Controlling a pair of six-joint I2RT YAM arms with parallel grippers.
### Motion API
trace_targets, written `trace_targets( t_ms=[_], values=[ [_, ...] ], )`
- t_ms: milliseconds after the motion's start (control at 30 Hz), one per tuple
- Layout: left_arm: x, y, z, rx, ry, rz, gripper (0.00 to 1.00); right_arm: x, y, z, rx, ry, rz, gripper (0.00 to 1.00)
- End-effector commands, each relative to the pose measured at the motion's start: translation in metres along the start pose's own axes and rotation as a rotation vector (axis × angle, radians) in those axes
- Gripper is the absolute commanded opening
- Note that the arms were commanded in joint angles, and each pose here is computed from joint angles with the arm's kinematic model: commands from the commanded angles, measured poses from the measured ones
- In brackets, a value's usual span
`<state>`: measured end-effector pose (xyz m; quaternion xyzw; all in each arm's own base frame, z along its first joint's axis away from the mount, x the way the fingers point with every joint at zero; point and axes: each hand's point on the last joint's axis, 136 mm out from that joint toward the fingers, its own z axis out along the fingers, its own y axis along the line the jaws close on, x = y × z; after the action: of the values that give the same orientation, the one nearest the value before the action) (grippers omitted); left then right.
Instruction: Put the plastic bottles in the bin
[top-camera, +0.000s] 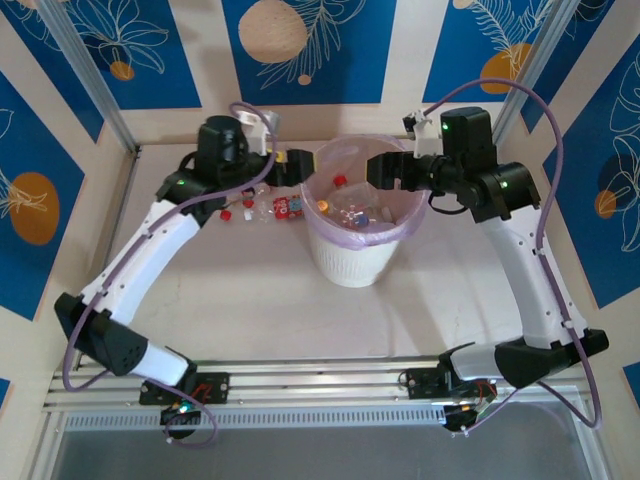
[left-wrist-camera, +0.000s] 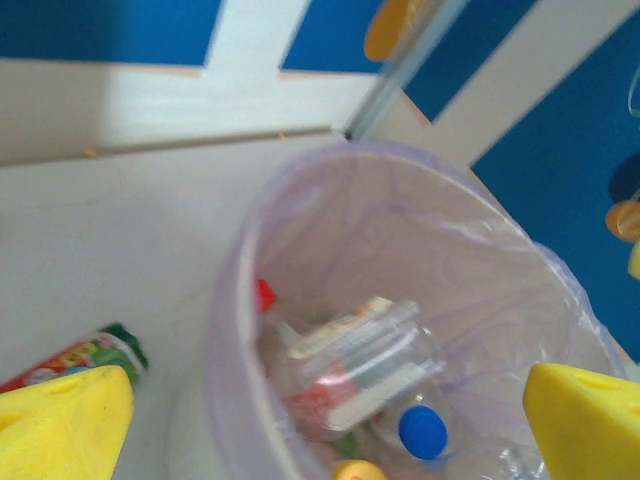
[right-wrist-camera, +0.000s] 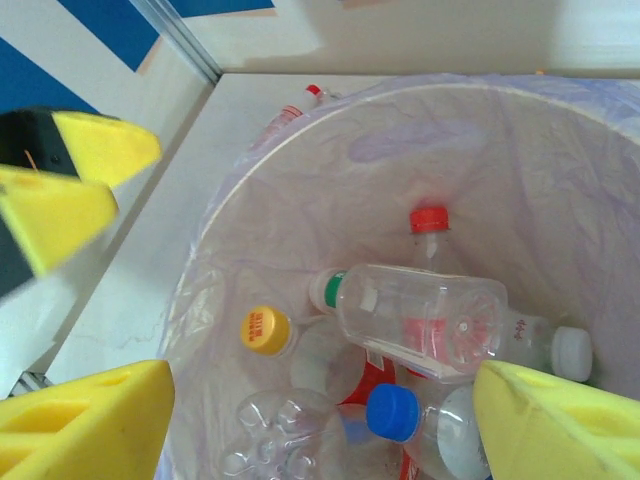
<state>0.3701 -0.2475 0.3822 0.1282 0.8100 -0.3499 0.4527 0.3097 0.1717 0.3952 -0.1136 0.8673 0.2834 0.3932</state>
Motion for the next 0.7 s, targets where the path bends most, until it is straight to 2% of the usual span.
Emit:
trace_targets(
  t_ms=[0, 100, 200, 367, 400, 667],
  values=[
    [-0.024, 0.042, -0.038, -0.130, -0.084, 0.000, 1.00, 0.000, 0.009, -0.018, -0.040, -0.029, -0.002, 0.81],
    [-0.025, 0.099, -0.051, -0.308, -0.125, -0.033, 1.00, 0.005, 0.008, -0.021, -0.032, -0.012, -0.004, 0.83],
    [-0.021, 0.154, -0.049, -0.441, -0.110, -0.075, 1.00, 0.011, 0.006, -0.021, -0.028, 0.009, -0.009, 0.85],
    [-0.010, 0.228, -0.021, -0.534, -0.058, -0.131, 1.00, 0.018, 0.012, -0.025, -0.068, 0.010, -0.035, 0.95],
    [-0.009, 0.243, -0.015, -0.552, -0.053, -0.144, 1.00, 0.019, 0.014, -0.028, -0.074, 0.009, -0.036, 1.00],
    [0.015, 0.343, 0.040, -0.687, 0.028, -0.187, 1.00, 0.028, 0.009, -0.040, -0.037, 0.016, -0.021, 0.99]
  ],
)
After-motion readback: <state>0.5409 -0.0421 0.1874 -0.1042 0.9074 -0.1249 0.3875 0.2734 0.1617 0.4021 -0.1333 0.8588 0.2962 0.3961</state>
